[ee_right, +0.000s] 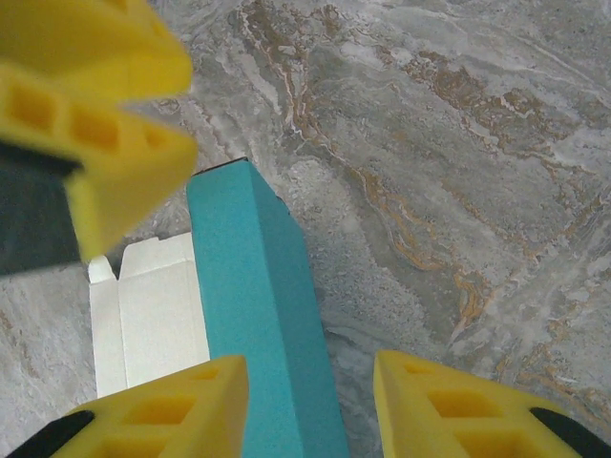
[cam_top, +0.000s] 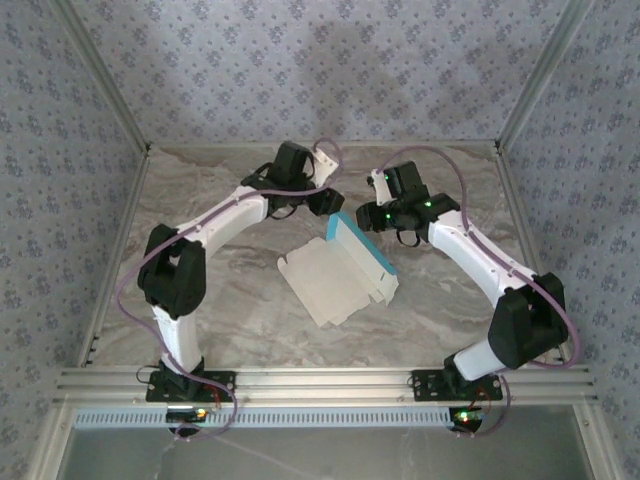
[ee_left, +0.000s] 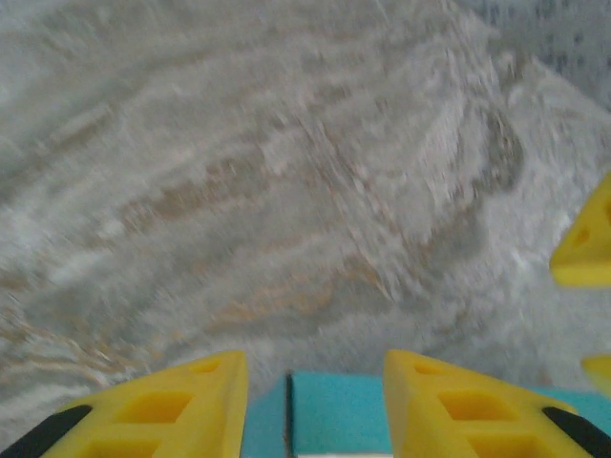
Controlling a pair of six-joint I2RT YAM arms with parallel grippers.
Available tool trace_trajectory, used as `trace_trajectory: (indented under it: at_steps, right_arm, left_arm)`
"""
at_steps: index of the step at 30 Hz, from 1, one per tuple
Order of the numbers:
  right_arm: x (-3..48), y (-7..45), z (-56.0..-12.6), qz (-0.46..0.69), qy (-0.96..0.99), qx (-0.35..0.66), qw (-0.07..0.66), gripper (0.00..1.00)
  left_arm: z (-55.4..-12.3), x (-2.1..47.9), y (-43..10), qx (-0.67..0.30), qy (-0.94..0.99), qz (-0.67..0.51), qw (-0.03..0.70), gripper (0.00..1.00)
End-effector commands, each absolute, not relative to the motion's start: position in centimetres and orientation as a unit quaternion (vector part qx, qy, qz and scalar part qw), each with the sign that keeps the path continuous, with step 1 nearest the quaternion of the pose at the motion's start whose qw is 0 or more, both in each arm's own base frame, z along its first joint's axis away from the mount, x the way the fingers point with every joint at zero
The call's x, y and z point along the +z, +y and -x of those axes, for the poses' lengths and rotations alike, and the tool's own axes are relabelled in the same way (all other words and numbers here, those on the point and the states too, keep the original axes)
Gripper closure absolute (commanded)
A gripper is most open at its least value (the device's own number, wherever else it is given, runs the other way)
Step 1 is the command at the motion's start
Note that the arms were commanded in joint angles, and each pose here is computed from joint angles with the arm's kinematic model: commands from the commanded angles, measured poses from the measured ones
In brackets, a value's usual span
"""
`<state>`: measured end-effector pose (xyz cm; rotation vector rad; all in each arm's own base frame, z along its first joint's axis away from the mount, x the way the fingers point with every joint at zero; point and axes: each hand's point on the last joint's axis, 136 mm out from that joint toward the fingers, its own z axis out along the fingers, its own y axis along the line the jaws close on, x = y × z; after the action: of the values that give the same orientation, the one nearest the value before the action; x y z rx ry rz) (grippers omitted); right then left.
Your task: Fold the paper box
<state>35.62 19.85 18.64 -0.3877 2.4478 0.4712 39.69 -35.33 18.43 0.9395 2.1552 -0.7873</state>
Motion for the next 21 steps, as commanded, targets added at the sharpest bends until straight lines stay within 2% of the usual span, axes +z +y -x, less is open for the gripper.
trace_trajectory:
  at_steps: [1,5,8,12,16,21]
  right_arm:
    - [18.2,19.7,-35.1,0.134,0.931,0.184,0.286,0.59]
    - [18.9,20.7,-34.5,0.164,0.929,0.166,0.288,0.56]
    - [20.1,20.8,-34.1,0.232,0.909,0.101,0.332,0.55]
    - [22.2,22.0,-34.5,0.322,0.868,0.047,0.376,0.52]
    - [21.5,24.1,-34.9,0.403,0.842,-0.011,0.360,0.50]
    - [18.9,25.1,-35.1,0.444,0.834,-0.077,0.317,0.47]
  left_arm:
    - [-37.6,18.1,-36.1,-0.321,0.817,-0.388,0.282,0.58]
    - [-38.4,17.7,-35.6,-0.304,0.830,-0.372,0.285,0.60]
    - [-41.4,17.8,-33.5,-0.306,0.856,-0.285,0.304,0.65]
    - [-44.5,19.3,-30.7,-0.366,0.848,-0.169,0.345,0.69]
    - [-45.9,18.7,-30.6,-0.380,0.844,-0.140,0.350,0.70]
    - [-46.4,17.1,-31.8,-0.381,0.848,-0.139,0.341,0.71]
